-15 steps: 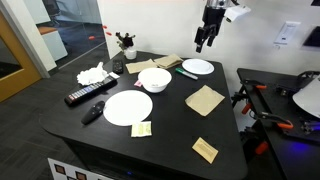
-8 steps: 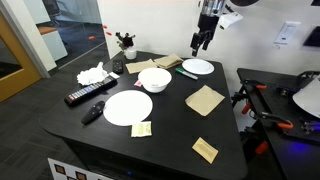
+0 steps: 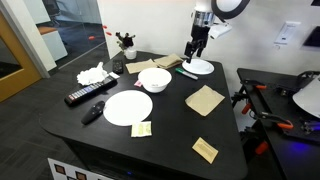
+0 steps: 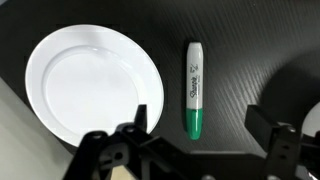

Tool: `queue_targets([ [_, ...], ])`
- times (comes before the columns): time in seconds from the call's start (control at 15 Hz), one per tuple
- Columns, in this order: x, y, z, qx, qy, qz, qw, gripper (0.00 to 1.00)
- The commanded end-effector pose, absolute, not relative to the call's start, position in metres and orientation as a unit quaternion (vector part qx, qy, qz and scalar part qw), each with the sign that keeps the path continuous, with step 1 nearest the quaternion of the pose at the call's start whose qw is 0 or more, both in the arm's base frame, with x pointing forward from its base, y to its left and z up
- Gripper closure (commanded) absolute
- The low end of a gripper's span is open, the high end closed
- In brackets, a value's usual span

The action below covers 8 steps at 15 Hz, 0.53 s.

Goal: Place the marker in the bowl

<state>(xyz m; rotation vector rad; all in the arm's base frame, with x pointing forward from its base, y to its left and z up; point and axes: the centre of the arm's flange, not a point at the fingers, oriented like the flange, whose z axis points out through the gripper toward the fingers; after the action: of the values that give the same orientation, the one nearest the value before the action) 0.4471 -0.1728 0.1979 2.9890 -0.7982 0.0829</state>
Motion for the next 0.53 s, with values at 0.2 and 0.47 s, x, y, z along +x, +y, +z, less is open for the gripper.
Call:
queue_targets([
  [0.2, 0.467, -0.183, 0.166, 0.967, -0.253, 0.016, 0.022, 0.00],
  [0.47, 0.470, -0.185, 0.152, 0.968, -0.251, 0.009, 0.023, 0.00],
])
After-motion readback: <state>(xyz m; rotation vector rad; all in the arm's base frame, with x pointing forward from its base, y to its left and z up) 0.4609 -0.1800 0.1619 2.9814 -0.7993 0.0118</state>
